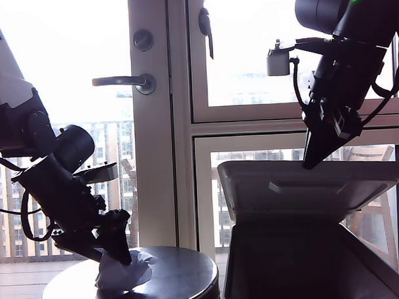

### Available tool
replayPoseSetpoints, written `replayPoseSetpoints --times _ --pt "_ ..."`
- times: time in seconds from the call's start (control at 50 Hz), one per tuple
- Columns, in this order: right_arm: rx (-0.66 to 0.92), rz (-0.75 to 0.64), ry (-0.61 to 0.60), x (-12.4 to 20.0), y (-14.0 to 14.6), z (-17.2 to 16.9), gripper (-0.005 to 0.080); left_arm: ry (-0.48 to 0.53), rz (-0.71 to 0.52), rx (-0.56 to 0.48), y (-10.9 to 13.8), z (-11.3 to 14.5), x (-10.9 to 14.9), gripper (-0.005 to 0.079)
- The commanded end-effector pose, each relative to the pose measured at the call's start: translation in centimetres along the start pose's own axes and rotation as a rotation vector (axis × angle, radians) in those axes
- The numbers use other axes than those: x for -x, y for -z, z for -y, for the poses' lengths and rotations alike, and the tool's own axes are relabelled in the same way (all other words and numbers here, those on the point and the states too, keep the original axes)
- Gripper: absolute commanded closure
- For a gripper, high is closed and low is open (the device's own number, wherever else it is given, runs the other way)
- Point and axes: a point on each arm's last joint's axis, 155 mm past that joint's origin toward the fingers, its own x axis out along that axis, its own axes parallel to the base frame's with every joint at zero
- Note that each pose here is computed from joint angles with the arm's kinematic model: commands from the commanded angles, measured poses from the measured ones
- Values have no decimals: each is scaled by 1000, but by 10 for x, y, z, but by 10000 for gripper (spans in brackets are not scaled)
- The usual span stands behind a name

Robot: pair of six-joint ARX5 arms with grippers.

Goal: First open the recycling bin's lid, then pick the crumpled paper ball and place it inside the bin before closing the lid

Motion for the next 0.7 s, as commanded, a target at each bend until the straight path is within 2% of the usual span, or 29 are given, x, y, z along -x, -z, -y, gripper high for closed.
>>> replayPoseSetpoints --times 0.0,0.02,0.14,0.36,0.52,0.68 --pt "-15 4 13 2 1 3 765 7 -30 10 11 1 -10 779" --pt "-15 4 13 2 1 3 765 9 -30 15 11 1 -10 755" --pt "-15 4 13 2 1 3 765 62 -41 107 12 11 -9 766" --pt "-15 4 14 2 1 3 765 278 -48 376 4 52 -3 766" --pt "-15 4 14 2 1 3 765 329 -78 510 2 69 -2 766" --pt "-16 4 14 2 2 3 765 378 -100 578 -1 88 -2 766"
